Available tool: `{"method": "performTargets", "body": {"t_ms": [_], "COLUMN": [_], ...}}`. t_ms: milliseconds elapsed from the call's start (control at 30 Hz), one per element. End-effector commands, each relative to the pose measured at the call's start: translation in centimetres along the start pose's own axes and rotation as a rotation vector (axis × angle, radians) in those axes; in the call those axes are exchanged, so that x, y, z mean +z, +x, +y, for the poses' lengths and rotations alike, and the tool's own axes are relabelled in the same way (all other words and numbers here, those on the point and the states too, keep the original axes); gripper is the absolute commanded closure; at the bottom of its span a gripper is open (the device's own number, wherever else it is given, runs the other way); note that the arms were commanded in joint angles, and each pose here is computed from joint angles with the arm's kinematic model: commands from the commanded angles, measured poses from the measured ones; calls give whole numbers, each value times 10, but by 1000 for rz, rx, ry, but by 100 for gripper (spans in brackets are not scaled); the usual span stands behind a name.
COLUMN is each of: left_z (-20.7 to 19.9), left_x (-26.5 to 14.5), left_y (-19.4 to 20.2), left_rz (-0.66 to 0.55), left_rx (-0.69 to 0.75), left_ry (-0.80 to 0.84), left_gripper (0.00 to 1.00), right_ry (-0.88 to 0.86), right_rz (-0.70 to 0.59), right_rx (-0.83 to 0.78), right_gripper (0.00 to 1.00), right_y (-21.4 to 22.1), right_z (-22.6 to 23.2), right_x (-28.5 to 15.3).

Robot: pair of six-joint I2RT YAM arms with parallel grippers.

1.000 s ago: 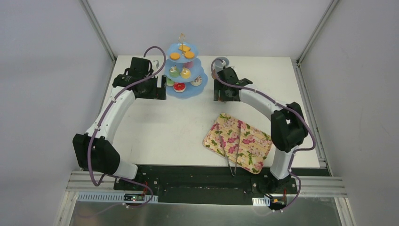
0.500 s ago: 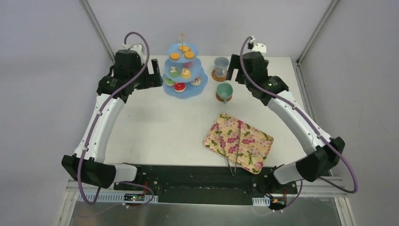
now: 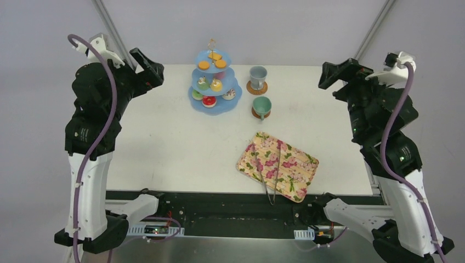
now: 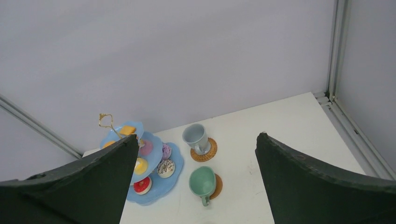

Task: Serve the afternoon tea

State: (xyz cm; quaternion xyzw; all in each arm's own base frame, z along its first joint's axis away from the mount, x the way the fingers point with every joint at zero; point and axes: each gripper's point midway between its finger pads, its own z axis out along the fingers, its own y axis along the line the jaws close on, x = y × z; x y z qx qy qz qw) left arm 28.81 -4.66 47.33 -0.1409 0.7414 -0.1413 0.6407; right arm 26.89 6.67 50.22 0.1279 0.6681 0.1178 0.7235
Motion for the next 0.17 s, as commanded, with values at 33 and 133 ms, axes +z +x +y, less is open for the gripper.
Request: {"method": "performTargets", "body": {"t_ms": [33,133], "left_z": [-6,-7], "left_x": [-8,-13], "left_y": [-17,-23], "left_rz": [-55,-79], "left_rx": [-113,-118], "left_ry": [10,19], "left_gripper": [1,1], "right_ry": [26,50], "right_rz": [-45,-48], "right_rx": [-60,-61], "right_gripper": [0,0], "right_y": [-14,-15], "right_z": [-12,-19], "right_x": [-8,-12]}}
